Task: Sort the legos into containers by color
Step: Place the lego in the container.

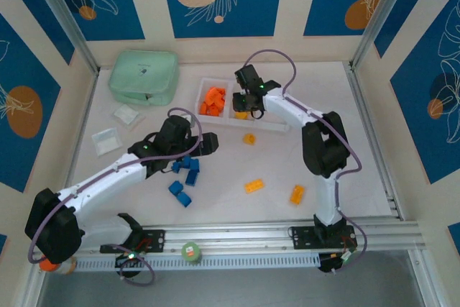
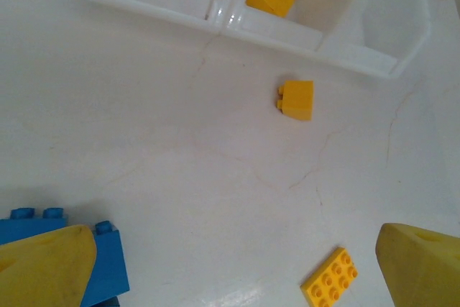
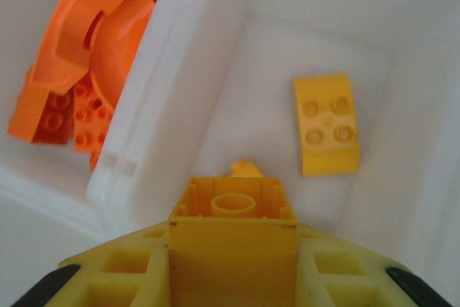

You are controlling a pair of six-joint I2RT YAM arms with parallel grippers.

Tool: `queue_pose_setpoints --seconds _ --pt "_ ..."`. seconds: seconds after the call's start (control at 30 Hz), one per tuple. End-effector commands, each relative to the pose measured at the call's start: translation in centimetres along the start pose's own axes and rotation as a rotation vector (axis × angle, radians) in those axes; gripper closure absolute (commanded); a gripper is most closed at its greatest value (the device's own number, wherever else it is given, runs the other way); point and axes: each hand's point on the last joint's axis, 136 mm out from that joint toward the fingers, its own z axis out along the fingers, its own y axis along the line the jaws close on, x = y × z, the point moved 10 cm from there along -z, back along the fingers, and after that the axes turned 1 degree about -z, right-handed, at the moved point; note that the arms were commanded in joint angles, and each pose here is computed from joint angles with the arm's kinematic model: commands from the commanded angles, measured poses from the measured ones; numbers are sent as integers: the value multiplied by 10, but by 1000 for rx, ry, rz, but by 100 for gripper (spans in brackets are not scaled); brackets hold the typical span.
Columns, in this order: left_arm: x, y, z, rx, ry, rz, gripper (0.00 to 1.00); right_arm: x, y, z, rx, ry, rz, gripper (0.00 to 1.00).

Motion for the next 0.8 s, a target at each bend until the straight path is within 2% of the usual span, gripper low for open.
queue_pose_setpoints --seconds 0.0,0.1,0.17,0.43,0.6,0.77 --pt "-13 -6 -11 44 -18 8 1 -15 -9 14 9 1 11 71" --pt "-15 -7 -12 55 -19 5 1 -23 -15 26 1 21 47 66" --pt "-16 -7 -12 52 -21 4 1 -30 -13 26 -41 25 54 56" --pt "-17 -9 -13 67 -21 -2 1 -32 -4 -8 -93 -15 26 51" --pt "-13 -7 -13 76 -7 -9 1 -10 0 -39 -153 -30 14 49" --pt "-5 -3 -11 87 6 -28 1 27 -1 -55 -168 9 3 46"
